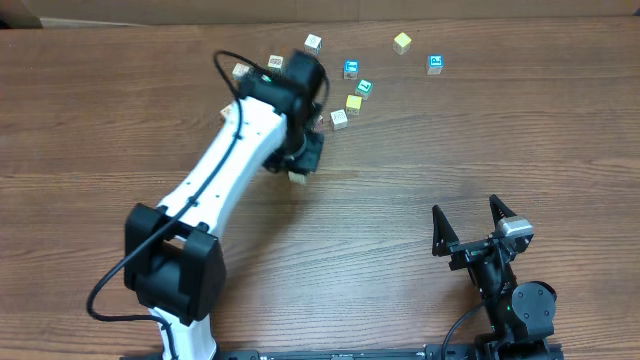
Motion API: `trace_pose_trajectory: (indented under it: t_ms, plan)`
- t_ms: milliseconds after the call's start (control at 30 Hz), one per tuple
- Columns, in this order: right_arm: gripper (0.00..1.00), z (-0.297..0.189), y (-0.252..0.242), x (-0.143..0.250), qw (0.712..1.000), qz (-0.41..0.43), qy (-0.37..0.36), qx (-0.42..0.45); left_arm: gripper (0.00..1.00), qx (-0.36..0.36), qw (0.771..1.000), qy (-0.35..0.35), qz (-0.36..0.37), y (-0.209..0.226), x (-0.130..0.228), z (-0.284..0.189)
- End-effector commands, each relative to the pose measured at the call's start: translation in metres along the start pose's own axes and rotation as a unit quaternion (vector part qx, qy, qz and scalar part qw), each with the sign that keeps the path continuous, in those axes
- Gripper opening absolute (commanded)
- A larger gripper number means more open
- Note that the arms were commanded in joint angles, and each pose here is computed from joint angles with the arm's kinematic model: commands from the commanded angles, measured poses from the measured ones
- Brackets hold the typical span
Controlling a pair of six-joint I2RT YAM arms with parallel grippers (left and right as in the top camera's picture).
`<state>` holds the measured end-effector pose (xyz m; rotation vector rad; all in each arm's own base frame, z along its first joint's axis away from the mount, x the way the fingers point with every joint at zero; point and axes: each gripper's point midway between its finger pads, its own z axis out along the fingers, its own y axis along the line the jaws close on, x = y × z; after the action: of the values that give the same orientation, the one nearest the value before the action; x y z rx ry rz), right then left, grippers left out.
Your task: Form a circle
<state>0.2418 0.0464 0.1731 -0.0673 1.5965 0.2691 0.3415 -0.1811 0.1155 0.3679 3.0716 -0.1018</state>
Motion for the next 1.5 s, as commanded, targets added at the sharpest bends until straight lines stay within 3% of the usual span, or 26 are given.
trace_pose_trajectory:
  t_ms: [0,367,1000,1100,1200,1467]
  plan:
    - [1.0,0.0,-0.001,0.002,1.0,-0.002,-0.001,0.0,0.18,-0.023,1.0,0.016,-0.008,0.0,0.012,0.023]
    - [1.0,0.0,-0.001,0.002,1.0,-0.002,-0.001,0.0,0.18,-0.035,0.999,-0.011,0.01,0.006,0.011,0.073]
    - [1.0,0.0,-0.001,0.002,1.0,-0.002,-0.001,0.0,0.23,-0.03,0.997,-0.038,0.056,0.004,0.007,0.095]
    - [1.0,0.0,-0.001,0.002,1.0,-0.002,-0.001,0.0,0.39,-0.029,0.997,-0.038,0.056,0.004,0.007,0.094]
    - [1.0,0.0,-0.001,0.002,1.0,-0.002,-0.001,0.0,0.45,-0.029,0.997,-0.038,0.056,0.004,0.007,0.094]
    - [1.0,0.0,-0.001,0.002,1.0,-0.002,-0.001,0.0,0.36,-0.029,0.997,-0.037,0.056,0.004,0.007,0.095]
